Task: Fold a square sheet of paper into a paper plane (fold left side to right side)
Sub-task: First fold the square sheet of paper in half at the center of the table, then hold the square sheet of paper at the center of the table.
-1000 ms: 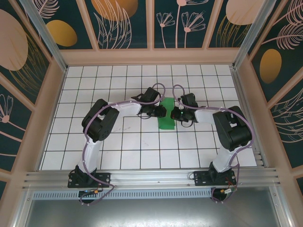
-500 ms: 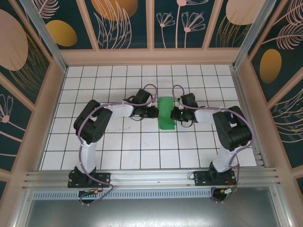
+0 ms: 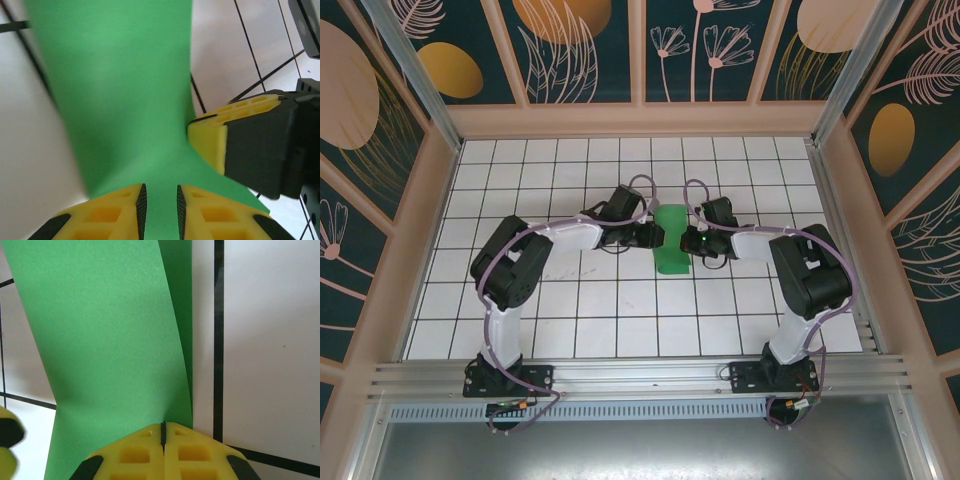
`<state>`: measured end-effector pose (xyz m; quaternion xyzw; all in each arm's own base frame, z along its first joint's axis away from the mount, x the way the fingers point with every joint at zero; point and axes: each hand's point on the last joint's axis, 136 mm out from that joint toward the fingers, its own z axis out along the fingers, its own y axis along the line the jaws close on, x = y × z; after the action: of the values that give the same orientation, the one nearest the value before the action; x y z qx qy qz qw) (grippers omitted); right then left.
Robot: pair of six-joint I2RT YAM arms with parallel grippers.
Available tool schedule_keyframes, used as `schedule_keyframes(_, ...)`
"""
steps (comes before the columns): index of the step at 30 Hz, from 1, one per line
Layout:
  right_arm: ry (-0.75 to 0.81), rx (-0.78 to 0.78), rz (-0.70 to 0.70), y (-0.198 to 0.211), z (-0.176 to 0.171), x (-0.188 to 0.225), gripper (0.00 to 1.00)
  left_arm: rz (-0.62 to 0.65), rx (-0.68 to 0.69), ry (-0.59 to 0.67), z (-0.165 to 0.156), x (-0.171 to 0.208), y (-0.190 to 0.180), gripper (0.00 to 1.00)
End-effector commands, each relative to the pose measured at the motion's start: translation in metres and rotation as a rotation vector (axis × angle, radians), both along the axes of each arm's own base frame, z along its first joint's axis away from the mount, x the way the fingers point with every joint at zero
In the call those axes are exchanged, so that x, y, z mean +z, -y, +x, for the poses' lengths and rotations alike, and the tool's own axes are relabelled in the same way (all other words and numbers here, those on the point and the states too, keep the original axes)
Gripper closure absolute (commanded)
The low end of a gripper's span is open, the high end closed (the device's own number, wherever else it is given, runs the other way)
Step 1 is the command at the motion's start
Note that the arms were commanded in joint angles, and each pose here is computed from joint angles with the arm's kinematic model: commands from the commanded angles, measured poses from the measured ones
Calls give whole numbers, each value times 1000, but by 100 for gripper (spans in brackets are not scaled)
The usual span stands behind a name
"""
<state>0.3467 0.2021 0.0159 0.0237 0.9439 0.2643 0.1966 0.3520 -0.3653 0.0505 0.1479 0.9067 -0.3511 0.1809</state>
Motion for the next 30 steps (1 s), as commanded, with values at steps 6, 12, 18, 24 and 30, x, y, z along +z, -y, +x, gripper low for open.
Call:
schedule_keyframes(6, -176, 26, -112, 14, -44, -38, 100, 16, -32, -19, 0, -22, 14, 73)
schedule_keyframes(12, -167, 33, -106, 12, -42, -34, 100, 47, -41, -47, -10, -37, 6, 73)
schedule_keyframes(18, -58, 48, -13, 3, -20, 6, 100, 103, -41, -74, -20, -54, -7, 73)
schedule_keyframes(24, 91, 71, 112, -10, 10, 62, 100, 127, -22, -93, -22, -65, -12, 73)
schedule_keyframes(30, 78, 106, 178, -30, 30, 56, 100, 132, -16, -89, -20, -65, -12, 73)
